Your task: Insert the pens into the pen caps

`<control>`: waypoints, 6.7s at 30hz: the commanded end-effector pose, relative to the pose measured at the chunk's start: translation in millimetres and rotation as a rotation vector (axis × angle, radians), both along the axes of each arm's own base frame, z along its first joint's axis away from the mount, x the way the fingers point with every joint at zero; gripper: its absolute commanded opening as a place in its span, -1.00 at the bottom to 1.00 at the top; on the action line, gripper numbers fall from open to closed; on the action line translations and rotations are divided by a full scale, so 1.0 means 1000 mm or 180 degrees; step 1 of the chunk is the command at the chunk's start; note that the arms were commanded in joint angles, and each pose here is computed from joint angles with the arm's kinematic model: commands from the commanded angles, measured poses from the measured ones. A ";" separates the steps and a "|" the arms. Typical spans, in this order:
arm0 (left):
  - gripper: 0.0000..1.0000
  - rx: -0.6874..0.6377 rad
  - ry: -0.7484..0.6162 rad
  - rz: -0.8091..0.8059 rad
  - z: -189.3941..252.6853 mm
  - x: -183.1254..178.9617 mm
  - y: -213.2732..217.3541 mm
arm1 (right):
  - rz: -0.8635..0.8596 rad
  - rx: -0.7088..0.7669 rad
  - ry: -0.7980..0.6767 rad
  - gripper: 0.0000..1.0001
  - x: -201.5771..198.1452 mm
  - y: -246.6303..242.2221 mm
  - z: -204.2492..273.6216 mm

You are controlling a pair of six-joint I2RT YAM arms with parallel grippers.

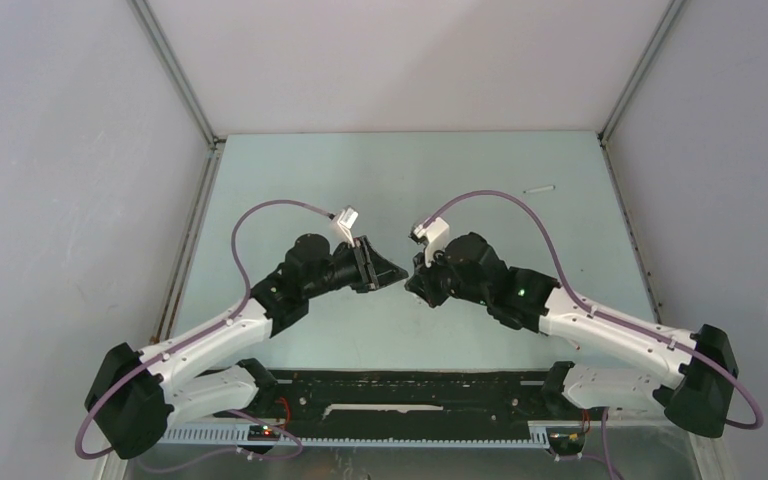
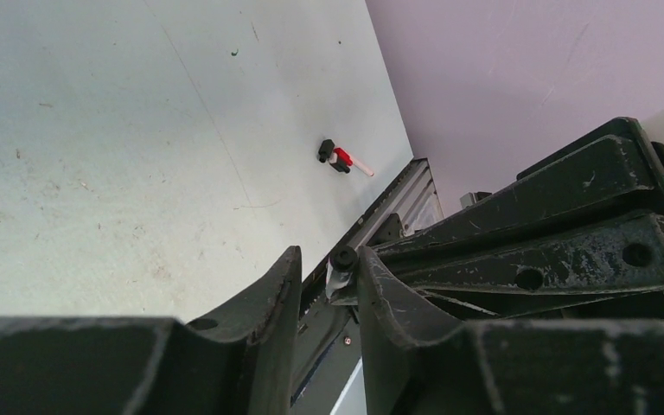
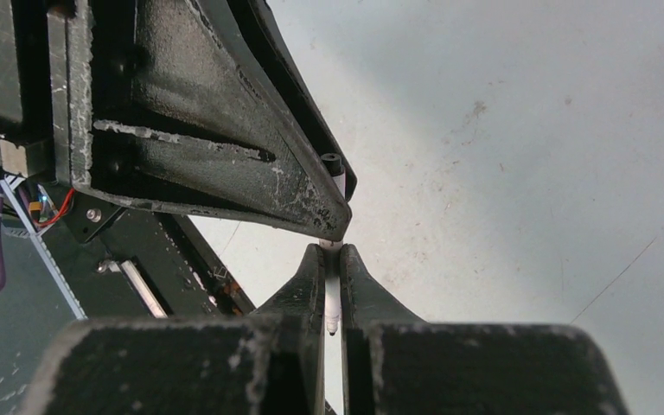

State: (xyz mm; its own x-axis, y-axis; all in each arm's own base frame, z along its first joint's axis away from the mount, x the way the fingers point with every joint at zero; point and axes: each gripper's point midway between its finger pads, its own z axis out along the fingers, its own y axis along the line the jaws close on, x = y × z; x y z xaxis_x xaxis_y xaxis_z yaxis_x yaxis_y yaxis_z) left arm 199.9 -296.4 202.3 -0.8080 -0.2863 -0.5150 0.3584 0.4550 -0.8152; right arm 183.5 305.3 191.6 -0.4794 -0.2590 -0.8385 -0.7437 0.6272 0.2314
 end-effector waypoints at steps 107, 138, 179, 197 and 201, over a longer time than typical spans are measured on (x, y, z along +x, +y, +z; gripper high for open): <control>-1.00 -0.4258 -0.0321 0.0233 0.216 -0.080 0.140 | 0.1165 0.3234 -0.3170 -0.22 -0.088 0.120 0.257; 0.72 -0.3681 -0.0380 0.1233 0.134 -0.047 0.153 | 0.0448 0.2387 -0.2222 -1.00 -0.038 0.095 0.236; 0.53 0.0072 -0.2474 -0.0199 0.067 -0.038 0.036 | -0.0265 0.1175 0.0410 -1.00 -0.020 -0.037 0.105; 0.22 -0.0378 -0.2746 -0.0575 0.073 -0.084 0.033 | 0.0041 0.1160 0.0679 -1.00 -0.042 0.007 0.111; 0.16 -0.0340 -0.2656 -0.0686 0.067 -0.087 0.027 | 0.0046 0.1117 0.0667 -1.00 -0.045 0.015 0.115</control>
State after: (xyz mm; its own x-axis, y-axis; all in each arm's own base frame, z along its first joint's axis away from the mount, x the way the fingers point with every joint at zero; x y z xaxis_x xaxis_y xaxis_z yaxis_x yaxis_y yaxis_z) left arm 118.8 -263.1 279.8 -0.2146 -0.2836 -0.9346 0.9153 0.2756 -0.2938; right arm 136.2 311.1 277.0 -0.6781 -0.0311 -0.7343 -0.6501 0.4915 0.5795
